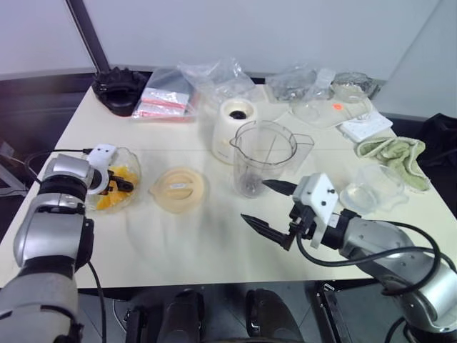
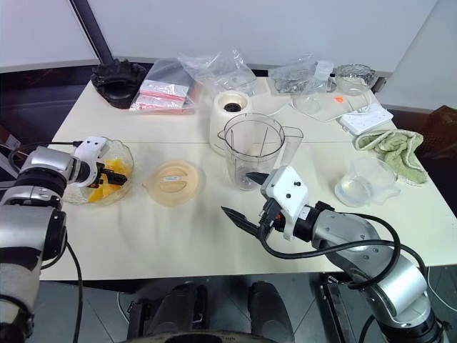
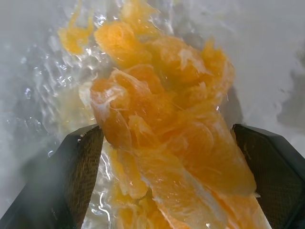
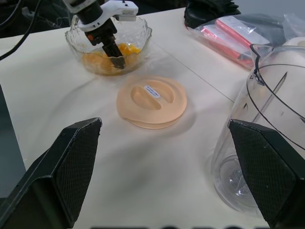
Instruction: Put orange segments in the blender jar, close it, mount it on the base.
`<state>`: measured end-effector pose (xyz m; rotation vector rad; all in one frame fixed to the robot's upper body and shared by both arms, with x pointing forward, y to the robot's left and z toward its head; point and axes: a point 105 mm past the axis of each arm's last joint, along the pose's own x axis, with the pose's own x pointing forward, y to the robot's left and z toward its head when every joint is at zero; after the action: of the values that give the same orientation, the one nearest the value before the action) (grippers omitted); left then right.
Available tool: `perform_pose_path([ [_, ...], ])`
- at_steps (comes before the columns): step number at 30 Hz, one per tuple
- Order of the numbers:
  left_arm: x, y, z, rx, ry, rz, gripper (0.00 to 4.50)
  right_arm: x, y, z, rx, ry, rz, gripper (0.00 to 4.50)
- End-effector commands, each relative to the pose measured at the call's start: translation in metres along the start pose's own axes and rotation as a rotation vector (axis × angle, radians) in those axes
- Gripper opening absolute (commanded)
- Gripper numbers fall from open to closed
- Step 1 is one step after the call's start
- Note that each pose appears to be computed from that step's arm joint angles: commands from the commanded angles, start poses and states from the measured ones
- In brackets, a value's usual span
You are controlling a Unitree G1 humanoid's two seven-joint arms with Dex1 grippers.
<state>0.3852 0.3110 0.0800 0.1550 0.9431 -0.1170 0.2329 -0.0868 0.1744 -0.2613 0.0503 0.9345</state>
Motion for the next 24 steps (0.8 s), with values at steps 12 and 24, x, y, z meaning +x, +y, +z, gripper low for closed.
perform_pose_path([
  [12,-0.020,0.013,0.016,0.037,-0.069,-0.018,0.57,-0.002,-0.005,0.008,-0.029,-0.036,-0.022,4.50],
  [24,-0.088,0.037,0.023,0.220,-0.337,-0.349,0.57,0.003,0.005,0.013,-0.076,-0.069,0.017,4.50],
])
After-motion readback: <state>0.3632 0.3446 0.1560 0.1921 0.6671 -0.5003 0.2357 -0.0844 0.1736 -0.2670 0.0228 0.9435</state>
